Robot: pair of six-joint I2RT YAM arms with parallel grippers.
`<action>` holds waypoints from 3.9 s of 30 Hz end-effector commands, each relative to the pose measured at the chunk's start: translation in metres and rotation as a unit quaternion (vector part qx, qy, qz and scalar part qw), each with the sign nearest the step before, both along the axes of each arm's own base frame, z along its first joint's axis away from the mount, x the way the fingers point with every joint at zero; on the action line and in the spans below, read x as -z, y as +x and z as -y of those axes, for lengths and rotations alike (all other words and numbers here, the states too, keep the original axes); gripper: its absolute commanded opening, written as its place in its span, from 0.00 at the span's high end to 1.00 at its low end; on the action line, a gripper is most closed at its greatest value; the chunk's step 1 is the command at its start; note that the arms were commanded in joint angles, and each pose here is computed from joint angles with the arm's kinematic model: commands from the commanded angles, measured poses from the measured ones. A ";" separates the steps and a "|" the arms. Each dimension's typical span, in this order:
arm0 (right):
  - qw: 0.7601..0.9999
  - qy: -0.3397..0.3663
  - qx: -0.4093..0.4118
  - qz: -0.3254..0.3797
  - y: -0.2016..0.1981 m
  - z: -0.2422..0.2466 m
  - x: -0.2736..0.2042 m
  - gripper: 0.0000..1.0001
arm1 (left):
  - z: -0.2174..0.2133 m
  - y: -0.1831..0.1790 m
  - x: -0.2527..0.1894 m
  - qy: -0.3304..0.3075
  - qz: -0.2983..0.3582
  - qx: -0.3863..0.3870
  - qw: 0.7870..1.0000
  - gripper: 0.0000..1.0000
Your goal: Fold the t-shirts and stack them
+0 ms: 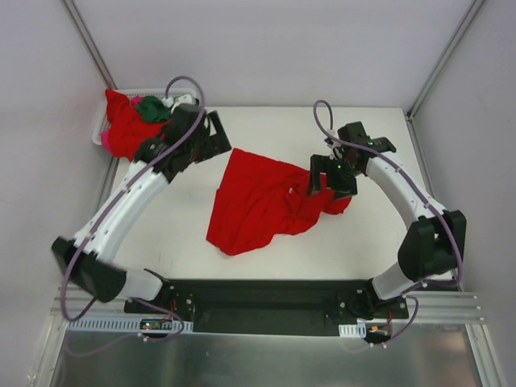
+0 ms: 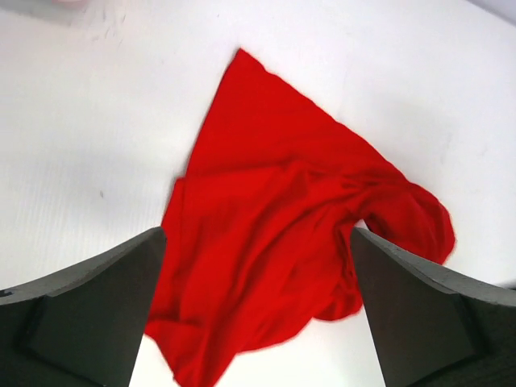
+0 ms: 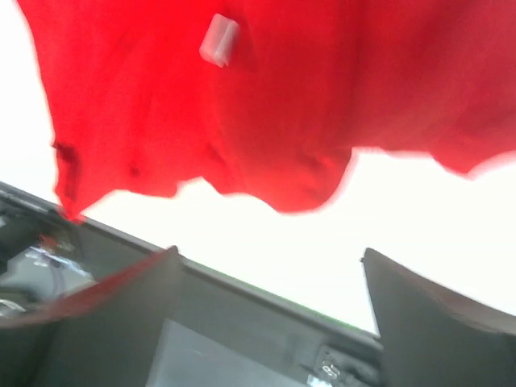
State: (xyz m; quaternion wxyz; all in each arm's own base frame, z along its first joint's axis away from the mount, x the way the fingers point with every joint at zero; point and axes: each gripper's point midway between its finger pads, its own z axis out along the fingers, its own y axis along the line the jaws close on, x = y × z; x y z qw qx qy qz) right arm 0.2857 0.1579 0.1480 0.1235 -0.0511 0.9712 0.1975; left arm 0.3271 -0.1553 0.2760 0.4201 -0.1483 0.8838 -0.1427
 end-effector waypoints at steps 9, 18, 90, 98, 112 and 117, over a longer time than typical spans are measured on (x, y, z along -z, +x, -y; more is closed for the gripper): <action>0.967 -0.030 0.251 0.032 -0.022 0.079 -0.019 0.03 | 0.058 0.173 0.099 0.040 -0.082 0.074 0.993 0.10; 0.957 -0.058 0.283 0.038 0.014 0.097 -0.002 0.02 | 0.051 0.222 0.175 0.064 -0.117 0.043 0.990 0.23; 0.875 -0.037 0.109 0.470 0.101 0.088 -0.296 0.99 | -0.084 0.100 -0.161 0.105 0.179 -0.037 0.977 1.00; 0.819 -0.015 0.093 0.566 0.057 0.089 -0.369 0.99 | -0.094 0.039 -0.251 0.078 0.290 -0.033 0.953 1.00; 0.782 0.022 0.052 0.621 -0.056 0.086 -0.424 0.99 | -0.096 -0.060 -0.307 0.012 0.377 0.001 0.926 1.00; 0.798 0.018 0.053 0.601 -0.065 0.088 -0.408 0.99 | -0.094 -0.089 -0.312 -0.015 0.387 0.014 0.922 1.00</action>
